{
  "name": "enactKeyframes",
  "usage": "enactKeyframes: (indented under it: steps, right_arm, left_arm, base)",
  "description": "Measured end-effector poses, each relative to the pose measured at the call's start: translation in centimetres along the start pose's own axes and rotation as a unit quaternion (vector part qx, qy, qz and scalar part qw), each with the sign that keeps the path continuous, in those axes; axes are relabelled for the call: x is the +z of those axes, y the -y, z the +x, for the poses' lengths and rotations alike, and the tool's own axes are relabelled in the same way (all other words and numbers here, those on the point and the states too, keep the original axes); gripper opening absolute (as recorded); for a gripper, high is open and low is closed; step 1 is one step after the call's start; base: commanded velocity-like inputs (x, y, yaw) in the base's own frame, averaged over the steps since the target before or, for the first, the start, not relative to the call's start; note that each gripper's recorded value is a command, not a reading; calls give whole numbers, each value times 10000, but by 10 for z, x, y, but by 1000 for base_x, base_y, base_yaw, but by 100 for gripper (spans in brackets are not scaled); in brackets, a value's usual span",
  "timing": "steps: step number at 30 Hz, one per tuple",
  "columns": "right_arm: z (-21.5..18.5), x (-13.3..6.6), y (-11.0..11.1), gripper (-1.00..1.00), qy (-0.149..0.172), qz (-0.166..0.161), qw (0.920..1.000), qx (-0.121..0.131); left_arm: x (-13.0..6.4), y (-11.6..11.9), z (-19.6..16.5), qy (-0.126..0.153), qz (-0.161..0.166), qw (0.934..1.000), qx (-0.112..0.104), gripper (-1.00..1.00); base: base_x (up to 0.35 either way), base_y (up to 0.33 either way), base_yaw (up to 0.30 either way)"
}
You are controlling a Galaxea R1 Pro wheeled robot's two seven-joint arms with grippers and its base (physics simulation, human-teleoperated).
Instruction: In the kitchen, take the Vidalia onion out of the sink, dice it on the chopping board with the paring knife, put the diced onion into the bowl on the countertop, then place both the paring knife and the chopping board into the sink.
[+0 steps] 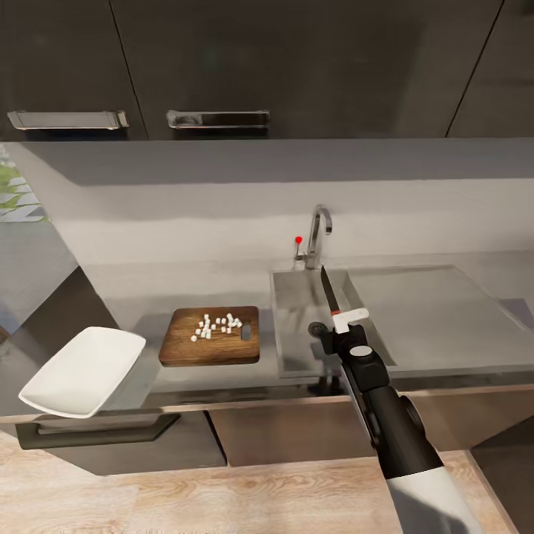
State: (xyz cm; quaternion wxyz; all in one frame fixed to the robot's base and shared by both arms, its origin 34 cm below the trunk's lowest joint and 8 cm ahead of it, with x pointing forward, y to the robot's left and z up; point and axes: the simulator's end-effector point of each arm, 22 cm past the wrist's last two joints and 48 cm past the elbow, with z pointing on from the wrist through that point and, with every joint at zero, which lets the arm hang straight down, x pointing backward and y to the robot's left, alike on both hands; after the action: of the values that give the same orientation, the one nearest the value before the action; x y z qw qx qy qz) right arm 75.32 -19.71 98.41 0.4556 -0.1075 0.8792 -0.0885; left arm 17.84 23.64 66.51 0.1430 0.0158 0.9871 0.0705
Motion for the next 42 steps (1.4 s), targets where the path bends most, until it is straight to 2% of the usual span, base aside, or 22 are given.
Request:
enactKeyframes:
  steps: [7, 13, 18, 22, 27, 33, 37, 42]
  right_arm:
    - [4, 2, -2, -100, -44, -20, 10000, -4]
    - [5, 2, -2, -100, -53, -19, 10000, -8]
    - [33, 12, -6, -100, -392, -56, 9992, -15]
    - [61, 20, 14, -100, -720, 97, 9970, 263]
    - [71, 22, 16, -100, -845, 115, 9958, 332]
    - [92, 27, 7, -100, -1098, 17, 9934, 336]
    - [113, 29, -12, -100, -1341, -289, 9881, 695]
    - [128, 31, -20, -100, -1516, -400, 9843, 813]
  left_arm:
    - [0, 0, 0, -3, 0, 10000, 2, 100]
    - [0, 0, 0, -7, 0, 10000, 0, 100]
    - [0, 0, -1, 4, 4, 10000, -6, 100]
    - [0, 1, -2, 14, 5, 10000, -10, 100]
    - [0, 1, -2, 12, 6, 10000, -11, 100]
    - [0, 1, -2, 12, 6, 10000, -11, 100]
    - [0, 1, -2, 15, 7, 10000, -13, 100]
    - [0, 1, -2, 16, 7, 10000, -13, 100]
  base:
    - [28, -149, 278]
    - [19, -7, 57]
    - [127, 0, 2]
    - [313, 0, 0]
    - [248, 0, 0]
    - [24, 0, 0]
    - [1, 0, 0]
    - [0, 0, 0]
